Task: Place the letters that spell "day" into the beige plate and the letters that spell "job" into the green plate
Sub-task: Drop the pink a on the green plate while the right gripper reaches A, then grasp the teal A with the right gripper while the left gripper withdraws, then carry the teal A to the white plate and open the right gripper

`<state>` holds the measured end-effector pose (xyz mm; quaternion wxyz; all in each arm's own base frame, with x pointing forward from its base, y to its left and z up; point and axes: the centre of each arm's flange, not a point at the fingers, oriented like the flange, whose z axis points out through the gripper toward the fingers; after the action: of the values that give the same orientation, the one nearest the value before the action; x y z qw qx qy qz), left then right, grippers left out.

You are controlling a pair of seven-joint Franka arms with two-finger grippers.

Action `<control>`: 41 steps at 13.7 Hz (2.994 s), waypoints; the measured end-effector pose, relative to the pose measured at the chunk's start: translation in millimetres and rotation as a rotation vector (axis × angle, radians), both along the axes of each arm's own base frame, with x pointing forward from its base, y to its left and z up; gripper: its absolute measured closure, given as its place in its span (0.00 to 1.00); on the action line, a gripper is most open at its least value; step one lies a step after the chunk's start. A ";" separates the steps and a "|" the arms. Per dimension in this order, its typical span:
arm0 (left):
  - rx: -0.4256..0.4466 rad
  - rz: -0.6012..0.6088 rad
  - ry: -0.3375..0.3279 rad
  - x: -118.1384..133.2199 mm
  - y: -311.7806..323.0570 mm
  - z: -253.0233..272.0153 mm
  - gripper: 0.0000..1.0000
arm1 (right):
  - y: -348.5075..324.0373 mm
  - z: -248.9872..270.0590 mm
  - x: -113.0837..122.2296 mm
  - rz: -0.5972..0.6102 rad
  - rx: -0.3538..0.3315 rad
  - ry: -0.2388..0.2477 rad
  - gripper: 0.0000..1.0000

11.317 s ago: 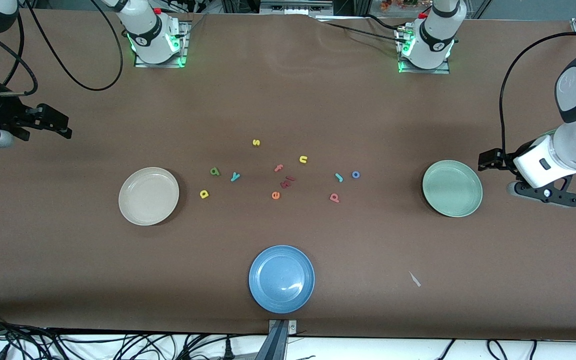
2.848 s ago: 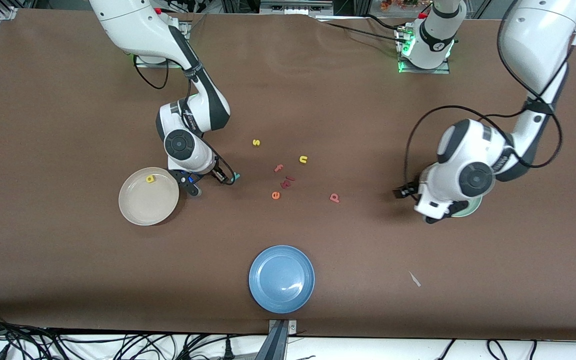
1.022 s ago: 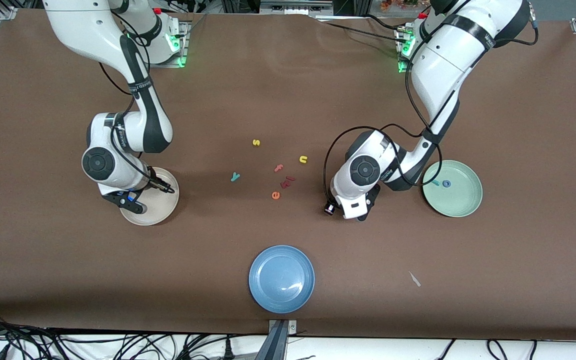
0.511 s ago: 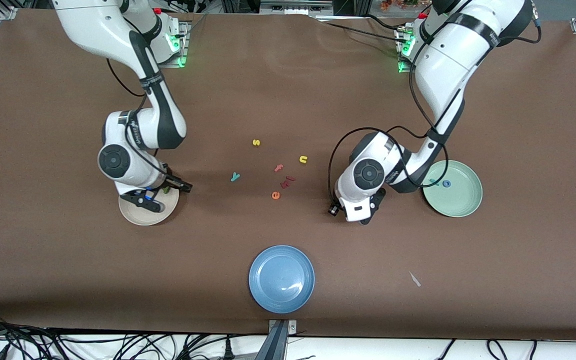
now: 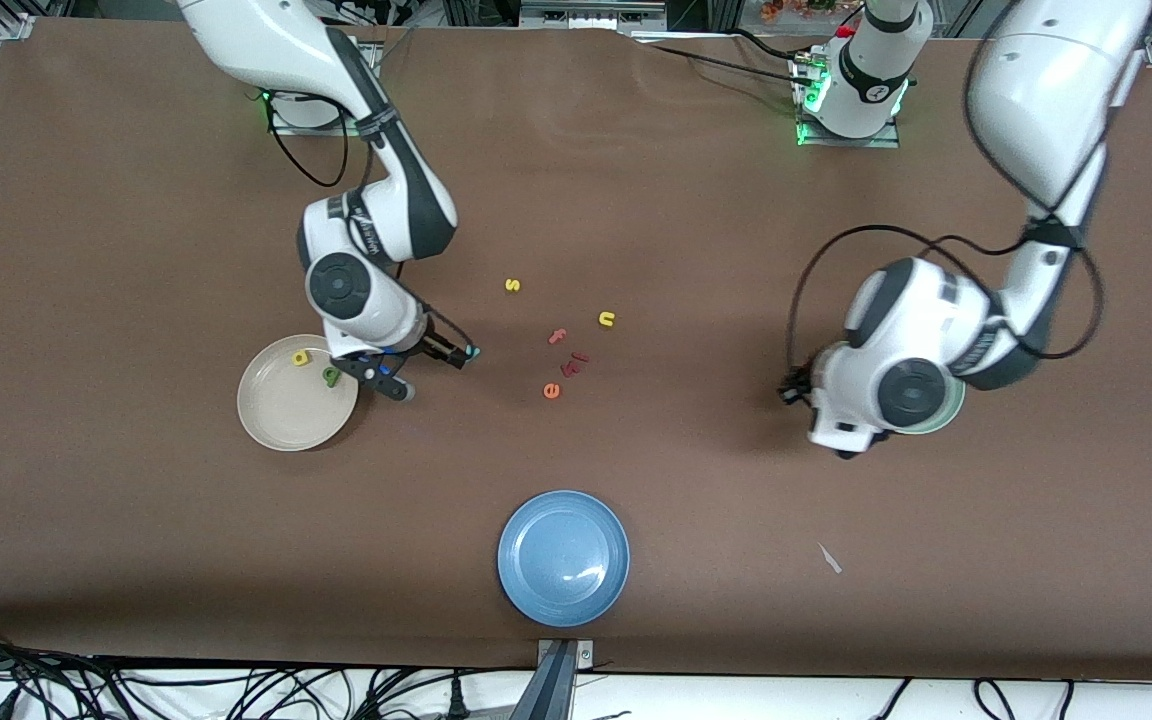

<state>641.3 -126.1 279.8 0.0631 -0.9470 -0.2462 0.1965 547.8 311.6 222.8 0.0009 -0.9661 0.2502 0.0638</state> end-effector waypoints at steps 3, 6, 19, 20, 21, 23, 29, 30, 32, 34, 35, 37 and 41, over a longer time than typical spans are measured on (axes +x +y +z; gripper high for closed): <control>-0.010 -0.120 0.041 -3.9 93.8 -24.3 0.74 | 27.0 -24.6 -15.6 -0.012 -0.016 -0.019 0.08; -0.041 -0.168 0.032 -6.9 145.4 -55.2 0.74 | 31.7 -37.2 -17.7 -0.021 -0.020 -0.035 0.19; -0.054 -0.281 -0.153 16.6 132.8 48.2 0.00 | 37.5 -44.6 -15.4 -0.020 -0.008 -0.077 0.75; -0.042 -0.296 -0.168 15.7 122.8 78.5 0.00 | 37.6 -44.4 -15.3 -0.019 -0.008 -0.078 0.75; -0.033 -0.306 -0.177 14.9 114.7 105.9 0.00 | 37.8 -43.4 -14.7 -0.016 -0.007 -0.080 0.75; -0.032 -0.329 -0.193 16.1 103.9 157.6 0.00 | 33.2 -32.4 -5.6 -0.007 -0.011 -0.089 0.75; -0.075 -0.465 -0.248 21.4 109.5 230.6 0.00 | -76.5 21.8 44.2 0.218 -0.076 0.001 0.75; -0.085 -0.505 -0.246 21.6 107.6 232.5 0.00 | -98.6 23.9 50.5 0.257 -0.084 0.006 0.75; -0.086 -0.551 -0.237 23.6 99.1 229.9 0.01 | -136.5 22.0 57.6 0.320 -0.090 0.020 0.75; -0.118 -0.527 -0.242 26.7 95.3 230.1 0.02 | -181.3 14.9 65.6 0.354 -0.071 0.037 0.75; -0.135 -0.504 -0.251 27.7 97.7 232.9 0.02 | -209.2 9.2 70.0 0.359 -0.032 0.043 0.75; -0.147 -0.506 -0.272 26.6 104.2 245.0 0.03 | -250.3 -4.3 73.8 0.373 0.046 0.043 0.74; -0.118 -0.551 -0.348 22.4 90.0 255.6 0.03 | -247.3 -14.9 73.7 0.395 0.064 0.041 0.59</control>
<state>663.7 -36.1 535.4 0.0158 -0.9994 0.0238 0.0212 621.6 64.2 207.9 0.0140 -0.9944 0.0539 0.0903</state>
